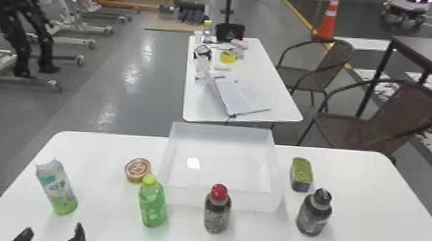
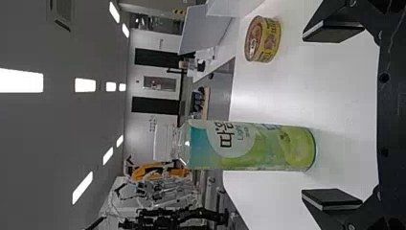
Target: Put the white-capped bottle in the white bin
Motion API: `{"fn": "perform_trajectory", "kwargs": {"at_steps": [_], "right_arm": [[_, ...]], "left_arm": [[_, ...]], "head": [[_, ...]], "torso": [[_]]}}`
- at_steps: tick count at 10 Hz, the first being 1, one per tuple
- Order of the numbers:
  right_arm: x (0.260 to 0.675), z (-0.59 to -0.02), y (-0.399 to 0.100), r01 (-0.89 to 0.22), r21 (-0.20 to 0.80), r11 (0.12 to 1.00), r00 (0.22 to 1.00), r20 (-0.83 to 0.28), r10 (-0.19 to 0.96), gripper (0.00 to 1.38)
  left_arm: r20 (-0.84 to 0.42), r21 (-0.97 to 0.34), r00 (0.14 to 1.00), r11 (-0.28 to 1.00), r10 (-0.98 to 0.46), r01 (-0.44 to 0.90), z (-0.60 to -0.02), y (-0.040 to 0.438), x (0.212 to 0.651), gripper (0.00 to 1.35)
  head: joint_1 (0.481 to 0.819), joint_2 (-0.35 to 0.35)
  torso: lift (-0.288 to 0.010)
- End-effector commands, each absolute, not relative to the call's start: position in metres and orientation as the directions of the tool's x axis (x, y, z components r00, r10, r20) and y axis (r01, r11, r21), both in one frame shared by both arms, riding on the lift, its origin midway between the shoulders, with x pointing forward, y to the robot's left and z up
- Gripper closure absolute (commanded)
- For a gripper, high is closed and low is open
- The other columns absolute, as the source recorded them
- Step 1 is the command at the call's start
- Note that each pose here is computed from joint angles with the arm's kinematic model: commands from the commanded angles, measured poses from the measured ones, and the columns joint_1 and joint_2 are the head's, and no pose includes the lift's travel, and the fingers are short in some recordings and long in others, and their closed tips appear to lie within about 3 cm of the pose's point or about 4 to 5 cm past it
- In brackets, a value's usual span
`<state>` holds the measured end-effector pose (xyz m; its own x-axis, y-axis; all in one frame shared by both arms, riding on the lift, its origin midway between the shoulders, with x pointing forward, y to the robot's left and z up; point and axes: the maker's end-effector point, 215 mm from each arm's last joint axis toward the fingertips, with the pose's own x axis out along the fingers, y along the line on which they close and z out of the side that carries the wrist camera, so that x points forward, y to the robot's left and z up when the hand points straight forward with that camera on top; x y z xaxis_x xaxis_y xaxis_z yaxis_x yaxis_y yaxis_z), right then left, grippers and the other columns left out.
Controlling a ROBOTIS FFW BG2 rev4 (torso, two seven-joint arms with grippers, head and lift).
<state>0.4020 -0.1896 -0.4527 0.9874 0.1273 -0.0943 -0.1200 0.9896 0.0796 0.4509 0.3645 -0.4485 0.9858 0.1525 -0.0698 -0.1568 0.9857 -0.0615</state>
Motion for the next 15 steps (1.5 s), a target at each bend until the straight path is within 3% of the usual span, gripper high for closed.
{"fn": "perform_trajectory", "kwargs": {"at_steps": [1,9,15], "right_arm": [[0.402,-0.453,-0.19,-0.12,0.08,0.99,0.987,-0.095,0.127,0.09],[0.406,-0.452,-0.186,-0.128,0.081,0.988,0.987,-0.09,0.135,0.09],[0.41,-0.451,-0.18,-0.141,0.083,0.987,0.985,-0.083,0.148,0.09]], "left_arm": [[-0.05,-0.081,0.984,0.981,0.172,-0.176,-0.446,0.362,0.469,0.15],[-0.038,-0.1,0.946,0.941,0.321,-0.323,-0.447,0.384,0.529,0.15],[-0.054,-0.034,0.885,0.885,0.462,-0.464,-0.45,0.435,0.545,0.17]], "head": [[0.549,0.0],[0.549,0.0],[0.549,0.0]], "torso": [[-0.1],[-0.1],[-0.1]]}}
